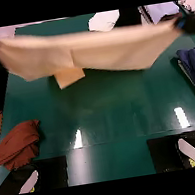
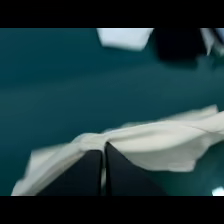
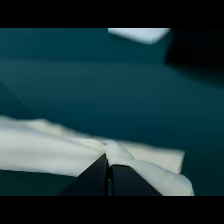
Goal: Fold the shirts.
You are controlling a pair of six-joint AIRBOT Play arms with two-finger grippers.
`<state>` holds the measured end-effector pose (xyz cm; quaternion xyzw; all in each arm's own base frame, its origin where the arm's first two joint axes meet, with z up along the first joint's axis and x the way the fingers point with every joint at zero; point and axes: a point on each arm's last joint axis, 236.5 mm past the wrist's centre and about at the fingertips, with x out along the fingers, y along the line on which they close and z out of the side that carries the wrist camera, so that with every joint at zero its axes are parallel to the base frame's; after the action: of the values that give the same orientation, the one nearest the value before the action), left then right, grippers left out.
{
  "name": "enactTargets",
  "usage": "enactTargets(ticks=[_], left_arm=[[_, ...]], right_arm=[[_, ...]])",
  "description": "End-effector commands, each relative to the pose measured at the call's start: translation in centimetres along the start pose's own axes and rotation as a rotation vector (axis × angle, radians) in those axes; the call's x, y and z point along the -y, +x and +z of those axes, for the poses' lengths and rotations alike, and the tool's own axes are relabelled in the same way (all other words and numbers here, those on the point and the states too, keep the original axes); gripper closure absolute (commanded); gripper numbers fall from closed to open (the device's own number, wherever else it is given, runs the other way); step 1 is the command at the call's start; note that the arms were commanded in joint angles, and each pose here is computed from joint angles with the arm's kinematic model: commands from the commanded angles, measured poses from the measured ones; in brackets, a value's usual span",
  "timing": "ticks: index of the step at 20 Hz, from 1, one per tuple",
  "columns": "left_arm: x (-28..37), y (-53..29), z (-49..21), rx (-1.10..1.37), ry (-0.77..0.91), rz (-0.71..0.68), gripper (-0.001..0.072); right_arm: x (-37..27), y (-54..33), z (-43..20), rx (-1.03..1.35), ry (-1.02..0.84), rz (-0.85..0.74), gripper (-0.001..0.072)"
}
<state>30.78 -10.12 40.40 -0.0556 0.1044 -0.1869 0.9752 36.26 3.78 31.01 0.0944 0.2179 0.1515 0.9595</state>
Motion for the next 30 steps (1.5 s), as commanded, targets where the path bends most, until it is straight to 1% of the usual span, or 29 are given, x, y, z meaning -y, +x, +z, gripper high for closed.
enactTargets(ticks=[1,3,5,7,8,10,12,14,17,20,22,24,27,30], left_arm=[[4.3,-14.8,12.4,0.414,0.102,-0.006,0.0685],[5.8,-19.6,15.2,0.533,0.132,-0.017,0.0686],[6.2,-21.6,16.4,0.592,0.145,-0.013,0.0686],[5.3,-19.8,15.6,0.532,0.125,0.007,0.0686],[4.7,-17.6,14.3,0.456,0.117,0.016,0.0686],[2.8,-12.2,10.8,0.263,0.099,0.041,0.0685],[0.6,-5.1,5.3,0.007,0.062,0.055,0.0684],[-1.7,1.4,-0.7,-0.22,0.018,0.066,0.0684],[-5.2,10.5,-11.4,-0.51,-0.051,0.086,0.0683],[-8.2,16.9,-22.3,-0.736,-0.113,0.109,0.0683],[-9.7,20.2,-27.5,-0.818,-0.109,0.109,0.0684],[-10.9,22.9,-30.6,-0.843,-0.113,0.118,0.0684],[-11.9,25.3,-31.9,-0.828,-0.116,0.127,0.0684],[-11.4,25.1,-30.1,-0.832,-0.075,0.101,0.0684]], right_arm=[[-5.6,-11.2,8.9,0.297,-0.22,-0.066,0.0693],[-6.1,-14.8,10.3,0.35,-0.242,-0.139,0.0693],[-5.8,-16.4,10.4,0.331,-0.256,-0.194,0.0693],[-5.7,-16.1,9.8,0.259,-0.261,-0.196,0.0693],[-5.4,-15.4,9.4,0.209,-0.259,-0.191,0.0693],[-4.2,-13.2,8.5,0.108,-0.232,-0.18,0.0693],[-2.1,-9.8,7.1,-0.003,-0.182,-0.169,0.0693],[0.8,-5.3,4.3,-0.138,-0.116,-0.156,0.0693],[5.0,2.5,-2.8,-0.394,0.005,-0.122,0.0693],[8.1,9.8,-11.7,-0.635,0.125,-0.084,0.0694],[9.6,13.9,-16.5,-0.729,0.18,-0.074,0.0693],[11.0,17.5,-19.2,-0.765,0.208,-0.076,0.0693],[12.6,21.0,-19.2,-0.756,0.21,-0.076,0.0694],[12.8,21.3,-16.9,-0.728,0.181,-0.074,0.0693]])
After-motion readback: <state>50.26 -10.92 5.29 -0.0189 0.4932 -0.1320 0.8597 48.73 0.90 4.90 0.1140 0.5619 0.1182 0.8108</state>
